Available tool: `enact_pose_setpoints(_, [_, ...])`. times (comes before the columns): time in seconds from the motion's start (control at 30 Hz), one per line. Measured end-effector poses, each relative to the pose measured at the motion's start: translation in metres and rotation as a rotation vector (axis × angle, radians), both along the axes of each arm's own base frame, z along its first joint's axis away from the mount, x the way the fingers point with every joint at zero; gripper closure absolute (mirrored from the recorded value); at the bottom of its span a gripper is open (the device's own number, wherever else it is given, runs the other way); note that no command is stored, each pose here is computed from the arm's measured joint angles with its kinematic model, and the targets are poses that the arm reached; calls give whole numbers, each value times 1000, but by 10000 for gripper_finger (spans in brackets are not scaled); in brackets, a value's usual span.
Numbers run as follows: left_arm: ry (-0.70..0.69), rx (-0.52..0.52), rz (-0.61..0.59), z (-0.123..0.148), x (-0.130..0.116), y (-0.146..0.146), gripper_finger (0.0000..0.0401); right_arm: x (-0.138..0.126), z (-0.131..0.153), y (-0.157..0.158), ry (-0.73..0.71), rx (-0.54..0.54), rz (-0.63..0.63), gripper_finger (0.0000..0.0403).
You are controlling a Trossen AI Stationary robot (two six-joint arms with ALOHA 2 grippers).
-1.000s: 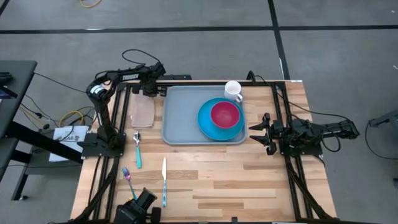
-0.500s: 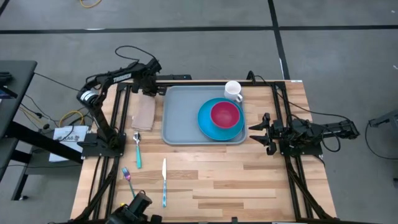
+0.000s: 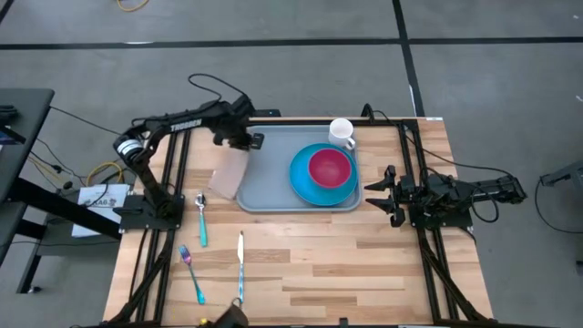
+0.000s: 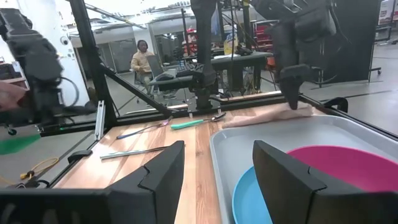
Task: Set up tray
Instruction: Put the pink napkin to the left of the blue plate on the gray serving tray
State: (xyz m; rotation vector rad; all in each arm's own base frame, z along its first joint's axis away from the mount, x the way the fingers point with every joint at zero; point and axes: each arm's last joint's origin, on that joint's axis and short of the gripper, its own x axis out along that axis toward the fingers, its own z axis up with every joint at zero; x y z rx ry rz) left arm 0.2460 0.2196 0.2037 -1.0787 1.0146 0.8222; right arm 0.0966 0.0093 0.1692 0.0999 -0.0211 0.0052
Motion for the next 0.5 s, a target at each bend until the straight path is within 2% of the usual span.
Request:
enact_pose_setpoints(0.27, [-171,-48,39,-1,32,-13,401,0,0,0,0,0,0,221])
enact_pose_setpoints(0.33, [-208,-50,57,-7,42,-12,401,0,0,0,0,0,0,221])
enact_pose_setpoints(0.5, [-200,-94,146,-32,52,-4,401,0,0,0,-2,0,1,221])
